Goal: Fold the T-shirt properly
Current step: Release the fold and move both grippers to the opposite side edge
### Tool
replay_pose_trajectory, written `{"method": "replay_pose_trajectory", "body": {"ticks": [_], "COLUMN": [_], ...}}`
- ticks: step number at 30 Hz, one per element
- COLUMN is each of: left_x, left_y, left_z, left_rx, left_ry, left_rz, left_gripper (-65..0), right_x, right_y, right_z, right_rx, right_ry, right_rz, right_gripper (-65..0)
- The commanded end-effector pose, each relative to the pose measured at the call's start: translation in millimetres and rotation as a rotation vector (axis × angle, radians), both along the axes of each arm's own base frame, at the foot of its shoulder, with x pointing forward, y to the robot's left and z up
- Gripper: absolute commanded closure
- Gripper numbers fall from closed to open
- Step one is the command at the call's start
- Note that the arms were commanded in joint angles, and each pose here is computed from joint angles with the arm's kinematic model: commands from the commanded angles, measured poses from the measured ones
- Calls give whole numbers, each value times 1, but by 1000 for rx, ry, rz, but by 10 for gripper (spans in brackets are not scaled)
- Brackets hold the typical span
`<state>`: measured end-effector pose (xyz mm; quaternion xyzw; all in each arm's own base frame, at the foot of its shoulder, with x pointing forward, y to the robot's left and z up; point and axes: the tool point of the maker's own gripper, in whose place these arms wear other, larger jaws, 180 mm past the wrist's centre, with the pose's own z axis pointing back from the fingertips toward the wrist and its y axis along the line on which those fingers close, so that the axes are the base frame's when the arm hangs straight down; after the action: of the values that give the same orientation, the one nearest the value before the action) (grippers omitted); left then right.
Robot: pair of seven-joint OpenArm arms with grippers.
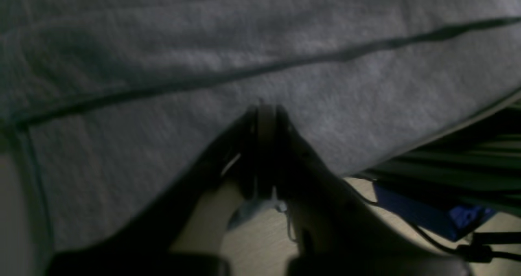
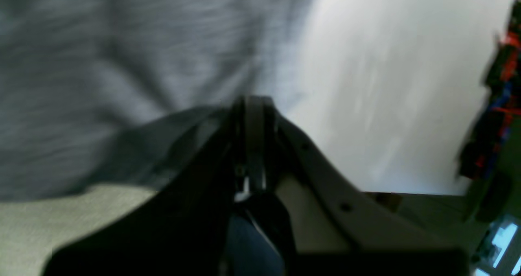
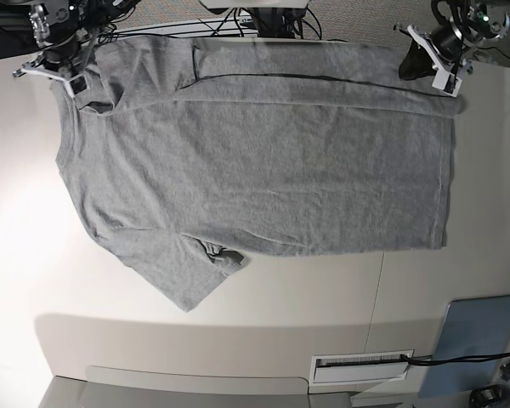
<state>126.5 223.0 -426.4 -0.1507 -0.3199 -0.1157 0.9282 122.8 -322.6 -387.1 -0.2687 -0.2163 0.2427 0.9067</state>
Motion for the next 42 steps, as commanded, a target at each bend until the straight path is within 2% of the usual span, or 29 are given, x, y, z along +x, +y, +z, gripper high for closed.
{"method": "replay_pose_trajectory", "body": {"ticks": [1,5,7,9,11,13,14,16,17,19,22,24,27,31,36,40,42], "left_x": [3,20,30,41,59,82,94,121,135,163,198,219,244,274,301,318,321], "left_y": [7,2,5,11,20,31,36,43,47,54,61,63,65,72,70,93,95], "left_z": [6,32,44,55,66,76,81,91,97,105,108,104,98,88,66,50,41], "left_rx": [31,36,57,83,90,109,113,109,101,79,27,-13,-72,-132,-55,59,68], "left_ry": [-6,-53,-73,-93,-132,-181,-208,-267,-297,-336,-337,-322,-301,-265,-172,-126,-89], "left_rz": [-14,-71,-66,-50,-3,73,100,126,145,182,232,248,265,317,294,425,436], "left_gripper": [0,0,0,-100,-248,-375,-406,-413,-413,-413,-413,-413,-412,-412,-412,-412,-412], "right_x": [12,32,45,58,73,87,93,105,112,125,140,148,159,164,163,162,161], "right_y": [-4,-13,-21,-30,-36,-36,-35,-27,-23,-15,-4,7,38,61,74,72,72], "right_z": [14,44,63,81,96,106,109,112,114,121,127,123,111,103,97,95,94], "right_rx": [-15,-26,-48,-72,-85,-82,-71,-6,30,91,192,251,324,367,382,374,373], "right_ry": [-56,-160,-223,-286,-352,-403,-429,-470,-496,-562,-634,-612,-538,-513,-486,-471,-469], "right_rz": [13,-11,-22,-36,-42,-49,-55,-69,-76,-90,-132,-130,-41,-2,31,22,21], "right_gripper": [0,0,0,0,0,-98,-163,-259,-273,-273,-273,-273,-273,-273,-273,-273,-273]}}
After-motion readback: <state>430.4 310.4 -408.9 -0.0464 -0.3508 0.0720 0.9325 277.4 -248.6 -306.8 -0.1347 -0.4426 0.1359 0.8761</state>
